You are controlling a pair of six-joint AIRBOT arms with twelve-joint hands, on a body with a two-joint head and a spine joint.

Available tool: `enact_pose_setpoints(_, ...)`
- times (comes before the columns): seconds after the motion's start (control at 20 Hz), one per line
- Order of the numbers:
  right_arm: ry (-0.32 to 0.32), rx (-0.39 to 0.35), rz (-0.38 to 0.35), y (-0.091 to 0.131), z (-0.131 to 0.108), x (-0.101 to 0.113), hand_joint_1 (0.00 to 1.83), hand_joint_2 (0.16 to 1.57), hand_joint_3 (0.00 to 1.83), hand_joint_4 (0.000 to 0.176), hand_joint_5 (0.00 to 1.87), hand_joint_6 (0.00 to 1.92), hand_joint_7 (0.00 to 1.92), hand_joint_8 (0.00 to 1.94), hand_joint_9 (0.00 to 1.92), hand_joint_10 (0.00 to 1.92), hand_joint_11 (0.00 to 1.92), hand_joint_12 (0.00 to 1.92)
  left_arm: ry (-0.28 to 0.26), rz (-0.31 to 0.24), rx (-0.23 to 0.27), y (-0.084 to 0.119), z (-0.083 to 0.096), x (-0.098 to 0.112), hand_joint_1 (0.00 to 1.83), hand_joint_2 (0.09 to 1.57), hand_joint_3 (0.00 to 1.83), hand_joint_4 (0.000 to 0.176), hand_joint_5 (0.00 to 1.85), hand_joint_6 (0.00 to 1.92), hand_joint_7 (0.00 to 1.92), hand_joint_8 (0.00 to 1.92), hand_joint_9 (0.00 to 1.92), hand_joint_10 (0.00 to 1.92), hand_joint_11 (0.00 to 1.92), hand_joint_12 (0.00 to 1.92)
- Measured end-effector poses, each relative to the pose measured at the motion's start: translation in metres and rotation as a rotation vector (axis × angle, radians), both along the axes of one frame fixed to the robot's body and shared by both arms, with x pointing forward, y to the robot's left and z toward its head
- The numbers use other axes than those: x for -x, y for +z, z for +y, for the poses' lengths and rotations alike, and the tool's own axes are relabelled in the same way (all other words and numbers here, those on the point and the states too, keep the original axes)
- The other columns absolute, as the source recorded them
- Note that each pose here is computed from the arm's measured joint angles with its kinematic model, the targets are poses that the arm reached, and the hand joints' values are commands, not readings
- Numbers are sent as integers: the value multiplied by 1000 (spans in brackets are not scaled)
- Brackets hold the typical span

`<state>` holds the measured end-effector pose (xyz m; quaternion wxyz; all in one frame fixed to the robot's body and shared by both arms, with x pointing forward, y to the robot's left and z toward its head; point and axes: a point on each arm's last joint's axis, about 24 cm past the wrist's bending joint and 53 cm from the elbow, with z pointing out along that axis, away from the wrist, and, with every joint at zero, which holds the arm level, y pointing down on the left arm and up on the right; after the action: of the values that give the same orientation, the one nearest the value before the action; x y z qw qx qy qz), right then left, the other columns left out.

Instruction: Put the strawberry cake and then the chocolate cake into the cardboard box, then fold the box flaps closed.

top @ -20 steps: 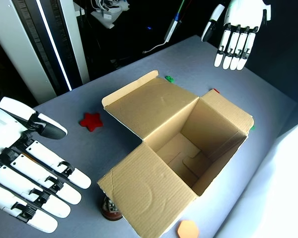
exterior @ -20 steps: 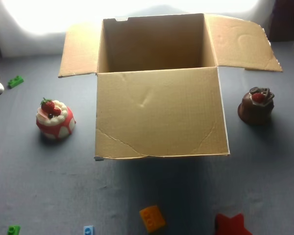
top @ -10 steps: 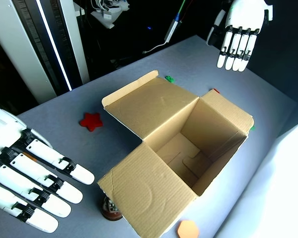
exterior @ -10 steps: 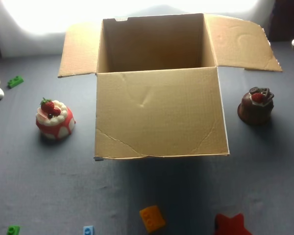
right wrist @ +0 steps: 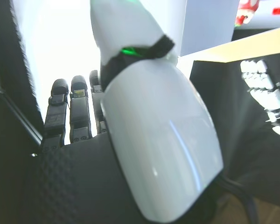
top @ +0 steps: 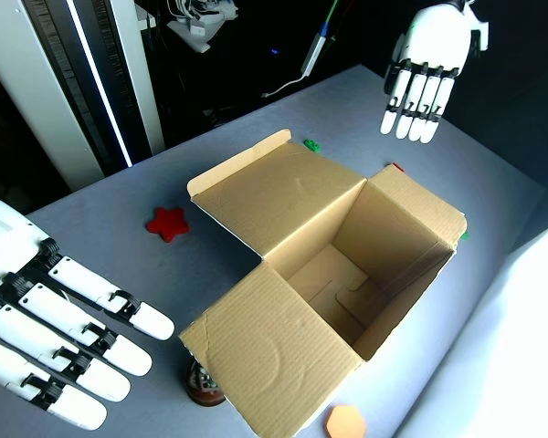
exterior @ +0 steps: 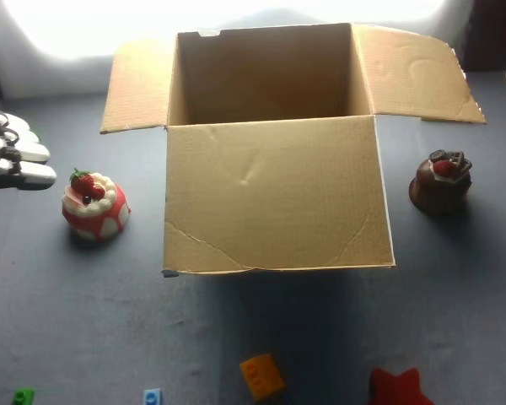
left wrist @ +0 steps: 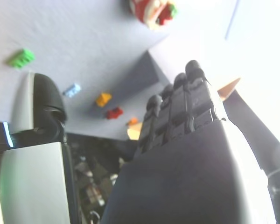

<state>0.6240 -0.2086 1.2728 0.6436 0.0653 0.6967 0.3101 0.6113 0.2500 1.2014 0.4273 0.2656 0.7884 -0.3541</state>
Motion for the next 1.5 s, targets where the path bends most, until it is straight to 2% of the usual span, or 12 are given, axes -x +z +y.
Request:
enact_pose_setpoints(0.15,-11,-33,41,-6,-3,-2,1266,1073,0,38,0,0,44,8,20,5,0,0,-15,14,-8,-14,-15,-4,1174,1025,0,23,13,3,0,0,0,0,0,347)
enact_pose_setpoints(0.25,-19,-61,73,-13,-4,-8,1293,1064,0,47,0,0,46,7,18,3,4,2,-21,42,-28,-30,-22,-5,1159,1029,0,27,21,2,20,4,9,3,0,423)
enact_pose_setpoints(0.4,-36,-76,92,-18,-10,-17,1301,1055,0,55,0,0,37,0,13,2,0,0,-4,63,-21,-42,-31,-15,1161,1023,0,41,47,6,50,4,32,6,0,423)
enact_pose_setpoints(0.5,-40,-77,89,-18,-11,-21,1282,1057,0,56,0,0,6,0,1,0,0,0,12,58,-11,-44,-36,-22,1157,1032,4,38,40,1,15,1,3,0,0,343)
enact_pose_setpoints(0.6,-22,-78,100,-23,-2,-23,1279,1048,0,62,0,0,11,4,0,0,0,0,11,54,-5,-46,-43,-27,1163,1027,0,27,72,7,32,2,27,6,0,401)
enact_pose_setpoints(0.75,2,-85,111,-28,10,-27,1264,1090,7,56,0,0,0,0,0,0,0,0,0,60,-5,-55,-56,-37,1145,1033,2,25,50,0,20,0,28,1,0,414)
enact_pose_setpoints(0.95,-14,-89,97,-25,5,-31,1218,1108,17,28,0,0,0,0,0,0,0,0,13,56,-16,-64,-58,-53,1209,1011,0,31,43,1,22,0,49,9,0,350)
enact_pose_setpoints(1.0,-19,-91,95,-24,4,-31,1215,1102,14,32,0,0,0,0,0,0,0,0,16,55,-19,-66,-59,-56,1215,1008,0,30,50,3,19,0,43,5,0,344)
enact_pose_setpoints(1.1,-19,-91,93,-24,4,-31,1246,1100,13,44,0,0,0,0,0,0,0,0,28,51,-17,-68,-58,-65,1186,1020,0,47,70,6,29,2,14,0,0,393)
enact_pose_setpoints(1.2,-19,-90,94,-24,4,-31,1263,1094,11,58,0,0,0,0,0,0,0,0,41,44,-26,-71,-58,-74,1168,1029,3,43,66,3,35,4,16,4,0,384)
enact_pose_setpoints(1.25,-20,-88,95,-25,3,-31,1263,1090,9,62,0,0,0,0,0,0,0,0,45,42,-26,-71,-58,-77,1174,1037,6,33,65,2,33,3,24,7,0,384)
enact_pose_setpoints(1.5,-20,-87,97,-26,3,-31,1279,1081,5,54,0,0,0,0,0,0,0,0,39,32,-14,-73,-72,-91,1240,1016,0,24,104,7,45,2,41,5,0,371)
